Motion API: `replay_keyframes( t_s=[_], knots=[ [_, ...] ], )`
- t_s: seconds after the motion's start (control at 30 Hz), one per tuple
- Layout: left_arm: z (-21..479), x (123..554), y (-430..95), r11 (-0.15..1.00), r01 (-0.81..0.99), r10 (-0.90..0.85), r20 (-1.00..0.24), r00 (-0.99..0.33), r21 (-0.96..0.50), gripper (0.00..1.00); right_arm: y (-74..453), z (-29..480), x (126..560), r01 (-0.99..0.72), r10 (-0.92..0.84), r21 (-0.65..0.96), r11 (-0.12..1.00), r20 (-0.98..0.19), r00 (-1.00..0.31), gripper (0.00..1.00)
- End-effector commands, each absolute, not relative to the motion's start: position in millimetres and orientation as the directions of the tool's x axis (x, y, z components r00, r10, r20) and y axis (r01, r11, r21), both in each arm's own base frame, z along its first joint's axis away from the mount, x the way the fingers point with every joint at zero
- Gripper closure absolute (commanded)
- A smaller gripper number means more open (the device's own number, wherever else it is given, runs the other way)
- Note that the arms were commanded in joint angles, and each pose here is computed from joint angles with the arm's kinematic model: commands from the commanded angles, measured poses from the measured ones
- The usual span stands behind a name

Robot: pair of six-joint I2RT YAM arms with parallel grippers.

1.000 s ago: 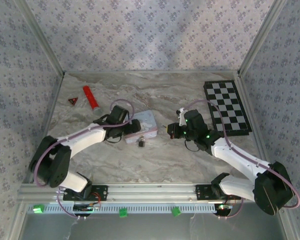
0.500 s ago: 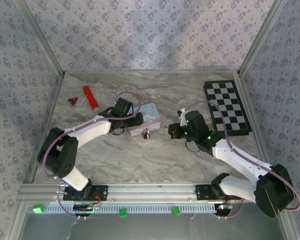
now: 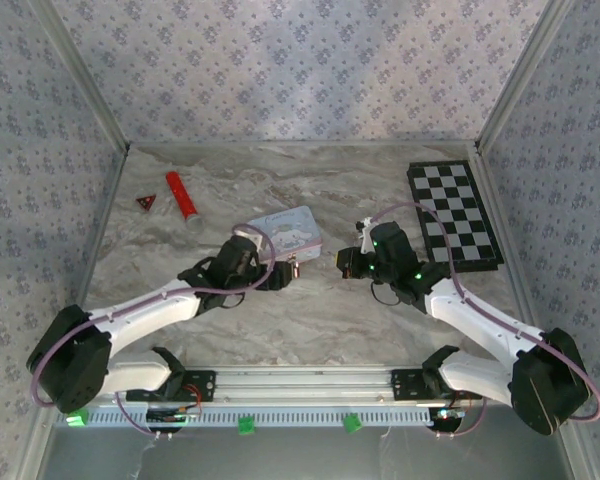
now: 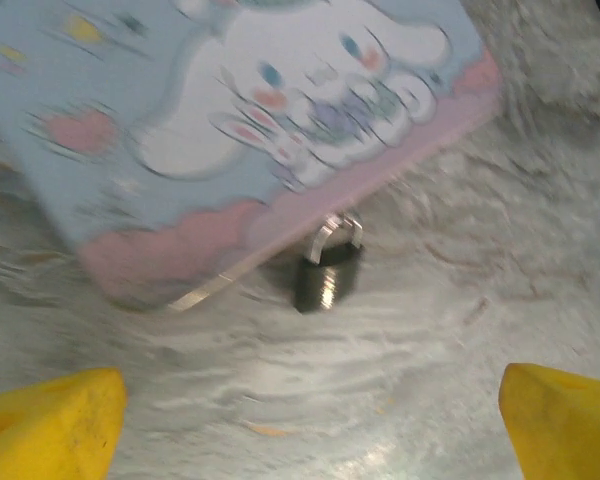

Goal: Unlock the padlock with the key

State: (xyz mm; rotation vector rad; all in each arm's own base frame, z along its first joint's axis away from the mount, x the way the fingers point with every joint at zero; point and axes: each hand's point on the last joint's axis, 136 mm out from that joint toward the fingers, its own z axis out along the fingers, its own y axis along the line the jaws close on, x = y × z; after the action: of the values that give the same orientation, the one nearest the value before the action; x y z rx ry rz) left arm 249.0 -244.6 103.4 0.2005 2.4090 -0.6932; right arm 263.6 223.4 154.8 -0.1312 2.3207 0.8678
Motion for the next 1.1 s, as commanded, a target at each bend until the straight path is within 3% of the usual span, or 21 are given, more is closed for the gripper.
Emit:
replay_keyframes(
  t_s=[0.0,0.3,0.77,1.07],
  knots=[
    [114,245,-274,0.779,0.396,-0.003,-0.635,-0.773,-0.486,0.08,222,156,264,-0.293,0.136,0.552,0.780,-0.608,-0.782,1.00],
    [85,262,-292,0.773,0.386,-0.026,-0.633,-0.774,-0.504,0.22,223,156,262,-0.298,0.138,0.559,0.774,-0.608,-0.782,1.00],
    [52,287,-288,0.849,0.310,-0.048,-0.646,-0.762,-0.428,0.35,220,157,260,-0.302,0.142,0.559,0.772,-0.615,-0.775,1.00],
    [50,299,-291,0.852,0.297,-0.070,-0.656,-0.751,-0.431,0.38,221,156,259,-0.303,0.141,0.564,0.768,-0.611,-0.779,1.00]
  ],
)
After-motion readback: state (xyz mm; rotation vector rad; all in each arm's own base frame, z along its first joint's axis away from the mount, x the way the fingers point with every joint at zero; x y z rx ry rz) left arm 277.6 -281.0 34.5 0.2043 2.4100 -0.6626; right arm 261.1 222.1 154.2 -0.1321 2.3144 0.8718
